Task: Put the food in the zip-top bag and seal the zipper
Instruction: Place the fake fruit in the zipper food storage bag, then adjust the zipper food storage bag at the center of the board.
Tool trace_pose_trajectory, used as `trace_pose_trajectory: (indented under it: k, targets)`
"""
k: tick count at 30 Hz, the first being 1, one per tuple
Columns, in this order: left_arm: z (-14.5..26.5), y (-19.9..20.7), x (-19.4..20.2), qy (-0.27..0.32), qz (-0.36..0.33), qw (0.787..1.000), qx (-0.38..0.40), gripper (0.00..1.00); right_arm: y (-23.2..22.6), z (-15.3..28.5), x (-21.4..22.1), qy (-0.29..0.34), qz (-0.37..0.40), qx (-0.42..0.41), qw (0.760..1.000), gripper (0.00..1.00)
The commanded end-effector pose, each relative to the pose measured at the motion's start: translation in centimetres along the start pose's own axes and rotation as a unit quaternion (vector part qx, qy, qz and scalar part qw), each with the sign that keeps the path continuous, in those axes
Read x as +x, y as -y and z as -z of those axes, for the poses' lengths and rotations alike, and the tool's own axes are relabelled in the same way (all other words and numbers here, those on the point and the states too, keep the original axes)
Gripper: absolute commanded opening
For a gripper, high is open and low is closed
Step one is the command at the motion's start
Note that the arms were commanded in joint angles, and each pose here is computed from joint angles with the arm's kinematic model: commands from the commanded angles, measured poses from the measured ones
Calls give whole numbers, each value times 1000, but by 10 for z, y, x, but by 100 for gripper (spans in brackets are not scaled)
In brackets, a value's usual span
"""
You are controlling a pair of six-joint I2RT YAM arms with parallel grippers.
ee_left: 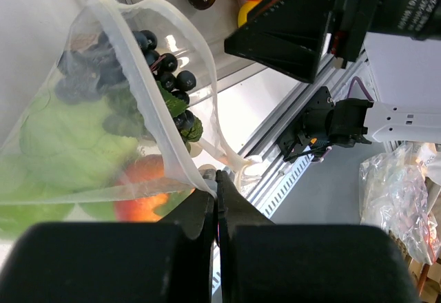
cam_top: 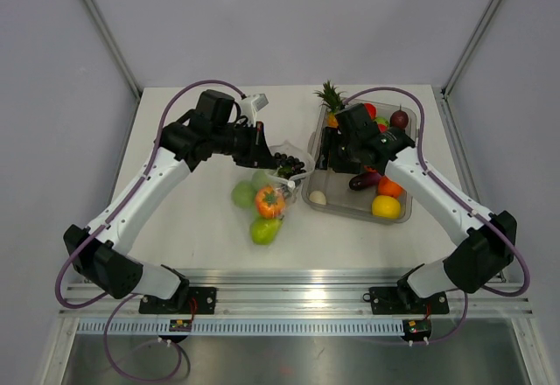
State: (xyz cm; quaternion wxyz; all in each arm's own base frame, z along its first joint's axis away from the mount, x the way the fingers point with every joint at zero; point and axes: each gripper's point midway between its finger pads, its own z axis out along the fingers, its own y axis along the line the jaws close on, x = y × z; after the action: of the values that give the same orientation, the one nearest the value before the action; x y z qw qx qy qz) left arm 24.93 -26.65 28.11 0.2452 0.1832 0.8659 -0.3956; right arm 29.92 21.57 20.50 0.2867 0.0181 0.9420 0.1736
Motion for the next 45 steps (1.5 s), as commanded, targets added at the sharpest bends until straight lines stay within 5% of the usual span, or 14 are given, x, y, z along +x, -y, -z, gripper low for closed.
trace_pose_trajectory:
  k: [1, 14, 19, 22, 38, 45]
  targets:
    - [15, 30, -24, 41, -47, 997, 46, 0, -13, -2, -13, 13, 0, -47, 999, 63]
    - [17, 35, -25, 42, -51, 996, 57, 0, -14, -30, -9, -12, -25, -80, 996, 57]
    - [20, 31, -22, 41, -56, 997, 46, 0, -22, -39, -3, -19, -39, -110, 993, 13]
    - [21, 26, -22, 43, -57, 997, 31, 0, -32, -35, -9, -9, -40, -135, 990, 0]
    - [20, -2, -47, 73, -1, 996, -57, 0, -152, 50, -41, 47, 38, -256, 965, 0]
    - [-19, -34, -31, 37, 26, 996, -70, 0, -119, -19, -27, 30, 44, -160, 986, 0]
